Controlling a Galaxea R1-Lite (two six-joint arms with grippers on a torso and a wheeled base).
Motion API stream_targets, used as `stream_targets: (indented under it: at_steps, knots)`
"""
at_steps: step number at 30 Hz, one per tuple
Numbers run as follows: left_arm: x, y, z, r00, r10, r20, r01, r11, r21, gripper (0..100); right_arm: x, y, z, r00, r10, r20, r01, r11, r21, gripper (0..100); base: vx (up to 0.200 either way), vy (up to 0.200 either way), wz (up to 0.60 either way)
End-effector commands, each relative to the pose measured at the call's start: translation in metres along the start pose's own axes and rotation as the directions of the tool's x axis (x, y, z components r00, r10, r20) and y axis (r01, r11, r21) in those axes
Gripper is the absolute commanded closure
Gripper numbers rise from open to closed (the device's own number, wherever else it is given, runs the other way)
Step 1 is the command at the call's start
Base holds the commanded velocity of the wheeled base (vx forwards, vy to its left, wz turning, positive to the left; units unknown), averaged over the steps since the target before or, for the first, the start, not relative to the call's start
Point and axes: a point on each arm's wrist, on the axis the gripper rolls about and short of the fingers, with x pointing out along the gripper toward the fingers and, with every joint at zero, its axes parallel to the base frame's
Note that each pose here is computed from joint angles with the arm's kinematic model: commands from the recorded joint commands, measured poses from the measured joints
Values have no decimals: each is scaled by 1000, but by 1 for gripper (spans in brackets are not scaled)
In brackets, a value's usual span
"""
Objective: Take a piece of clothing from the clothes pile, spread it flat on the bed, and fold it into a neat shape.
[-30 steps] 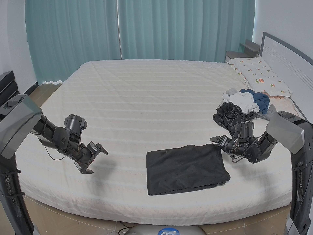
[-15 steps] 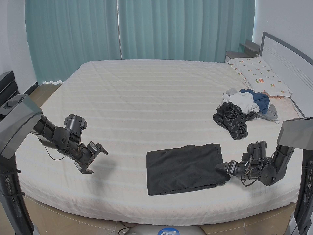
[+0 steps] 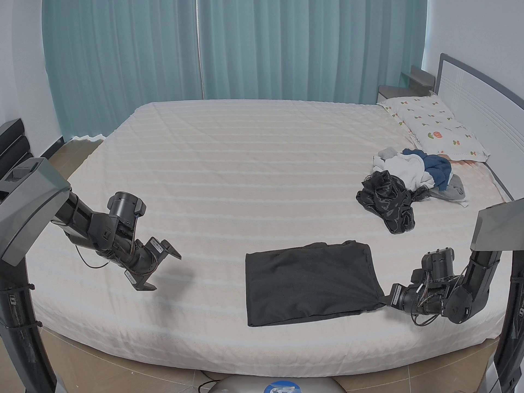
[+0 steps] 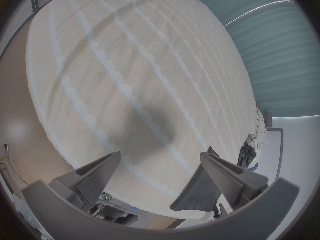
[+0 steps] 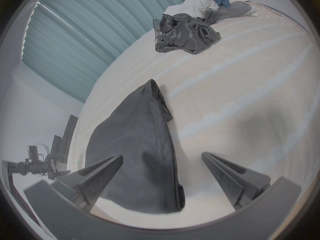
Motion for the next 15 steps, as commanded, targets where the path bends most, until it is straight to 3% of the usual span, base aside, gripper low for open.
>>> stream_targets:
  at_steps: [1, 13, 14, 15]
  knots:
    - [0, 0, 0, 1000, 1, 0, -1, 1000, 0, 0, -6, -2, -3, 1000, -10, -8, 10, 1000, 7, 100, 0, 0, 0]
    - [0, 0, 0, 1000, 1, 0, -1, 1000, 0, 0, -12, -2, -5, 1000, -11, -9, 11, 1000, 10, 100, 0, 0, 0]
    - [0, 0, 0, 1000, 1, 0, -1, 1000, 0, 0, -13, -1, -5, 1000, -8, -7, 8, 1000, 11, 0, 0, 0, 0]
    - [0, 0, 0, 1000, 1, 0, -1, 1000, 0, 0, -14, -1, -4, 1000, -7, -4, 7, 1000, 11, 0, 0, 0, 0]
